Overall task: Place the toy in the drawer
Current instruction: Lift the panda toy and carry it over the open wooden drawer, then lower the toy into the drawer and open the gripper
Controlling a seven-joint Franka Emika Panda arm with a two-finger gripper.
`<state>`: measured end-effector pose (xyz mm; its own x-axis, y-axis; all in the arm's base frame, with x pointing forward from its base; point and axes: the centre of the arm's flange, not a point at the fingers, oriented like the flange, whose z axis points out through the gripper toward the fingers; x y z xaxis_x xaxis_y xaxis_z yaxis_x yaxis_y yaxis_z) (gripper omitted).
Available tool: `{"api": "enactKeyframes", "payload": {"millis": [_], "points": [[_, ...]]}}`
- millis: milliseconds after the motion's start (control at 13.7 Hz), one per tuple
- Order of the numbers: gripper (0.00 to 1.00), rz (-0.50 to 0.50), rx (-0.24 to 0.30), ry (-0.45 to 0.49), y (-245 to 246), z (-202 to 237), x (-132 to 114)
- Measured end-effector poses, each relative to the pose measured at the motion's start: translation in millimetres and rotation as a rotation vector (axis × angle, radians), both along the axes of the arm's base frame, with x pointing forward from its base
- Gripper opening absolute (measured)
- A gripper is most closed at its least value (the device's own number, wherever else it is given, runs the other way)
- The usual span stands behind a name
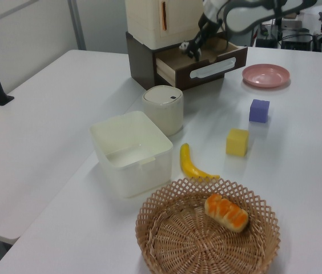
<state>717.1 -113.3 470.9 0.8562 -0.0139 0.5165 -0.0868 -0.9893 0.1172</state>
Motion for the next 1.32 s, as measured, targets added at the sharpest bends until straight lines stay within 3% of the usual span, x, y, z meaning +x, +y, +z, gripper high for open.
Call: {"api": "enactKeyframes", "payload": {"millis": [293, 1025, 1171, 1317], "points": [[0.4, -0.038, -0.015, 0.02, -29, -36, 4], [0.4, -0.051, -0.016, 0.039, -36, -48, 2], [0.48, -0.052, -0.015, 0.044, -37, -51, 1], [0.67, -0.061, -0.014, 0.047, -41, -53, 0]]}}
